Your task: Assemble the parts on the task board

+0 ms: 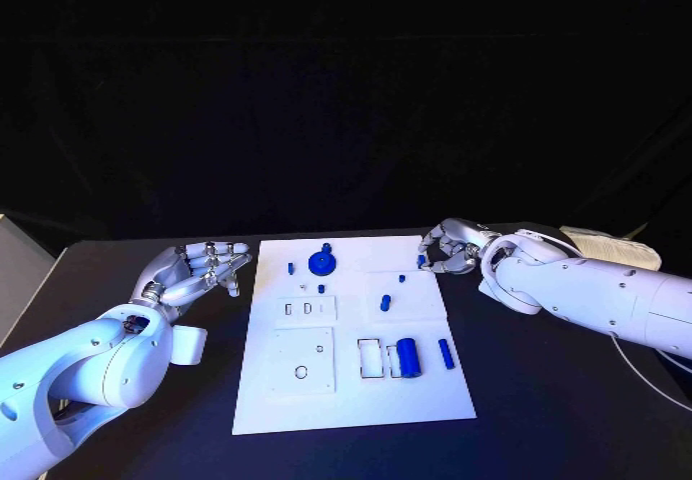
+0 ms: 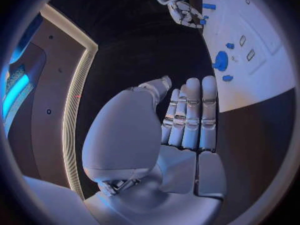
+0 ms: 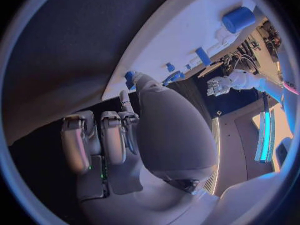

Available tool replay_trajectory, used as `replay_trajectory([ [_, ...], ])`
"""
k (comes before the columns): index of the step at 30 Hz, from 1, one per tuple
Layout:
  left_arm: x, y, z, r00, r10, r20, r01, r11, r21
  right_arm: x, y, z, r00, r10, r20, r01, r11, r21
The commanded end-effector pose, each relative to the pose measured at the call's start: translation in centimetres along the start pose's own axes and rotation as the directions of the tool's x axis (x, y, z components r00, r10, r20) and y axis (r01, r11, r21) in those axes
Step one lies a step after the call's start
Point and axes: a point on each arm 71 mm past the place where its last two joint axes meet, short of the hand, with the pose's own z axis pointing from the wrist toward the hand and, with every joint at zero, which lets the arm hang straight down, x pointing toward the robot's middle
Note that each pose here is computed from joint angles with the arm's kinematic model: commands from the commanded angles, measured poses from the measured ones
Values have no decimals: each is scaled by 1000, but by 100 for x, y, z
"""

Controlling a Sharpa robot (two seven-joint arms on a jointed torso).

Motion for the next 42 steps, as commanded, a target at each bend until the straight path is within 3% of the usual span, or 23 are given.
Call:
replay_trajectory([
  [1,27,-10,0,1000,-4,-21,4,1000,7,56,8,0,1000,2,-14,-2,1000,5],
  [21,16,-6,0,1000,-2,-18,2,1000,4,132,17,0,1000,9,-28,-8,1000,7],
  [24,17,-5,1,1000,-2,-18,2,1000,4,123,27,-2,1000,9,-10,-8,1000,2],
  [34,12,-2,3,1000,-2,-17,2,1000,3,46,124,-35,993,22,118,-19,1000,-21],
  [42,-17,10,9,1000,1,-9,-1,1000,0,-83,433,-36,986,56,157,-47,997,-60],
])
